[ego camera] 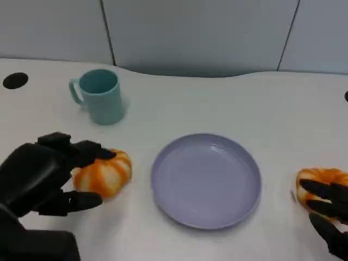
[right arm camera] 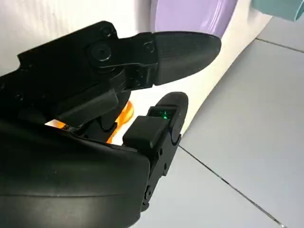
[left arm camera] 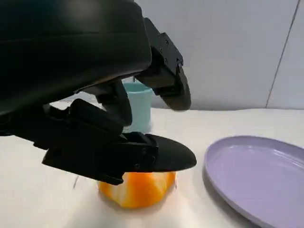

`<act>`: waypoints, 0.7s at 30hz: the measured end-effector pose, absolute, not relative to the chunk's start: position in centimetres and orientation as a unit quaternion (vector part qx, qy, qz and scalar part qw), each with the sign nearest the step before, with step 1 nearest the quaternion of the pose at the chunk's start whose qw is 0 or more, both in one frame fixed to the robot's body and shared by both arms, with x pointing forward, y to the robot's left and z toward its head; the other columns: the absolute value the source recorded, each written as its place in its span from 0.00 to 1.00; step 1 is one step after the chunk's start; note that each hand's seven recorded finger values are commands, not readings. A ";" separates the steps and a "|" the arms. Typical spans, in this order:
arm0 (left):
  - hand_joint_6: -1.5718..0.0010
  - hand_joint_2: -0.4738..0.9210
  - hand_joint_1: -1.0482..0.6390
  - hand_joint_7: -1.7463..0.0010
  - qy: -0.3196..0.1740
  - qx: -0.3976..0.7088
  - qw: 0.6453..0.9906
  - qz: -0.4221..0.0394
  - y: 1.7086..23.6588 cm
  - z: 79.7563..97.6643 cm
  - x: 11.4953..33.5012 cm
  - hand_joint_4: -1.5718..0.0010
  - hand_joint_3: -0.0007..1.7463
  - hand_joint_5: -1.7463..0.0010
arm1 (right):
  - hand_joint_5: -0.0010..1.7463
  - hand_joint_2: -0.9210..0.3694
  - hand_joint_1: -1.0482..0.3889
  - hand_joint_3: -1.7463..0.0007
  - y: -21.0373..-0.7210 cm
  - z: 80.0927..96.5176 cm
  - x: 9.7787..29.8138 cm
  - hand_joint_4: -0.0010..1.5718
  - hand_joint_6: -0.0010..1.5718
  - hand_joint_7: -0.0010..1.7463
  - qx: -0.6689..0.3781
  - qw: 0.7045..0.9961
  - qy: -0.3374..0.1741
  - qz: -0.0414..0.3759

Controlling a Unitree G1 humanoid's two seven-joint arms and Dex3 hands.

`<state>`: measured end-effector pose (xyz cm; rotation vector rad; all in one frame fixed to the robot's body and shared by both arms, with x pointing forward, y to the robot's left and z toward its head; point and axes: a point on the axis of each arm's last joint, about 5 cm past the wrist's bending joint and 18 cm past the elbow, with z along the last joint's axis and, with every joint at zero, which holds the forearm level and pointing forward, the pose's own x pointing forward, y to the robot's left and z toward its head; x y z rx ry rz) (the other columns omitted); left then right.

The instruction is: Grasp the bread from the table and place it into the plate.

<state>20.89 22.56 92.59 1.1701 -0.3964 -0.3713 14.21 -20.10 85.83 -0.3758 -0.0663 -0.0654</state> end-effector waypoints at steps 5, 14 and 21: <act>0.97 1.00 0.11 0.99 -0.141 0.561 0.793 -0.192 21.8 93.3 21.3 1.00 0.13 0.95 | 0.01 0.00 0.43 0.76 -19.9 85.8 14.1 0.61 0.53 0.00 -0.182 0.982 -0.033 -0.030; 0.98 1.00 0.08 0.99 -0.081 0.597 0.766 -0.222 20.1 93.8 23.3 1.00 0.10 1.00 | 0.02 0.00 0.43 0.77 -19.7 85.8 13.9 0.62 0.53 0.00 -0.181 0.983 -0.033 -0.028; 0.99 1.00 0.09 1.00 -0.016 0.622 0.744 -0.242 18.9 92.9 25.9 1.00 0.03 1.00 | 0.02 0.00 0.43 0.76 -19.6 86.0 13.8 0.62 0.53 0.00 -0.184 0.982 -0.039 -0.033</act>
